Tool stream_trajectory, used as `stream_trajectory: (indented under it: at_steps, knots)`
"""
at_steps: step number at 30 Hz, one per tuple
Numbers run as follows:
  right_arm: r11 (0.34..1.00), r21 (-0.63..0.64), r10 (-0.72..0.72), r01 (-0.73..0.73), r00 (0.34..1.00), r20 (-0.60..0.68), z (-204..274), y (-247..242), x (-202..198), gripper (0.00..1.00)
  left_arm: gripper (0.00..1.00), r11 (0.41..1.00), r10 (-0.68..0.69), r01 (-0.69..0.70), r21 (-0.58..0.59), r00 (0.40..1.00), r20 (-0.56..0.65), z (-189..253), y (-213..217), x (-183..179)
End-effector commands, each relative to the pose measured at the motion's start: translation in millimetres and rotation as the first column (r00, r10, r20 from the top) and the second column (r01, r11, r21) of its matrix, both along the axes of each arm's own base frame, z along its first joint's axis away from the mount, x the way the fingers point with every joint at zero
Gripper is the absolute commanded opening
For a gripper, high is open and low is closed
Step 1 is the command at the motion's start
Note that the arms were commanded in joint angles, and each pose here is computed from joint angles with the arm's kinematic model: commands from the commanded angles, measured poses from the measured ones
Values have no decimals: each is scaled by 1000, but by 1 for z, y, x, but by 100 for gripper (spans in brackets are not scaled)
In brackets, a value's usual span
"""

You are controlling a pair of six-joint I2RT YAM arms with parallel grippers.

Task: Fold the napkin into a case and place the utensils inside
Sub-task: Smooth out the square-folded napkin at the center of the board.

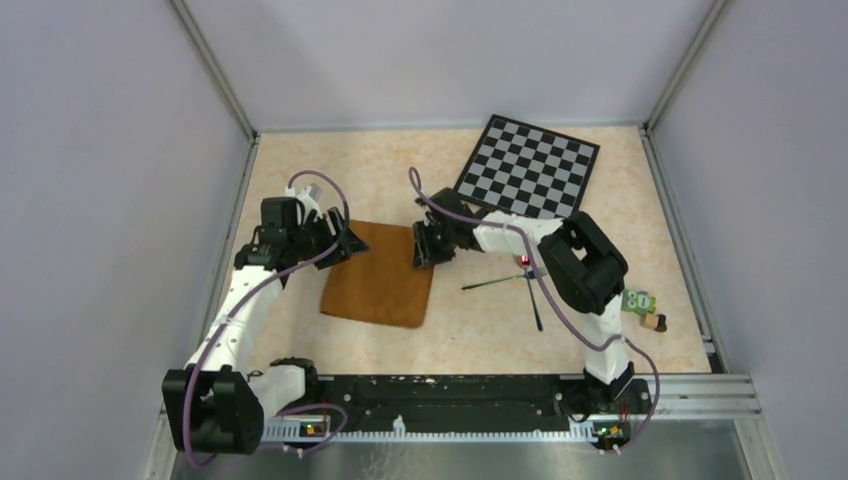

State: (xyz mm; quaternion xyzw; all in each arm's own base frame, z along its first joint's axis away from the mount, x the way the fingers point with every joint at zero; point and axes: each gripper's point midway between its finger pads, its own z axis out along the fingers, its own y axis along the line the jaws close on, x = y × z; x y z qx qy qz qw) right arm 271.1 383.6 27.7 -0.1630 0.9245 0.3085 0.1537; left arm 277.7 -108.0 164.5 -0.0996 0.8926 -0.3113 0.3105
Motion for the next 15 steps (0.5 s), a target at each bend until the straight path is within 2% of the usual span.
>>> stream_trajectory:
  at_steps: [1, 2, 4, 7, 10, 13, 15]
  knots:
    - [961, -276, 55, -4, 983, 176, -27, -51, 85, 35, 67, 997, -61, 61, -44, 998, -2, -10, -15, -11]
    - [958, -283, 103, -47, 977, 186, -19, -46, 92, 37, 67, 995, -80, 79, -59, 997, -14, -15, -22, -14]
    - [973, -211, 137, -91, 967, 213, 19, -22, 102, 42, 67, 992, -108, 105, -76, 993, -42, -27, -33, -20]
    - [994, -82, 90, -73, 969, 229, 80, -6, 98, 57, 66, 991, -113, 108, -73, 992, -64, -36, -41, -22]
    - [997, -64, -23, 37, 977, 210, 106, -26, 82, 68, 65, 997, -62, 59, -52, 995, -73, -39, -37, -23]
    - [988, -70, -124, 136, 980, 154, 106, -50, 65, 70, 58, 996, 79, -83, -17, 982, -172, -52, -22, -35]
    - [972, -65, -217, 225, 970, 108, 103, -69, 61, 70, 57, 982, 140, -170, -86, 950, -278, -57, -27, -51]
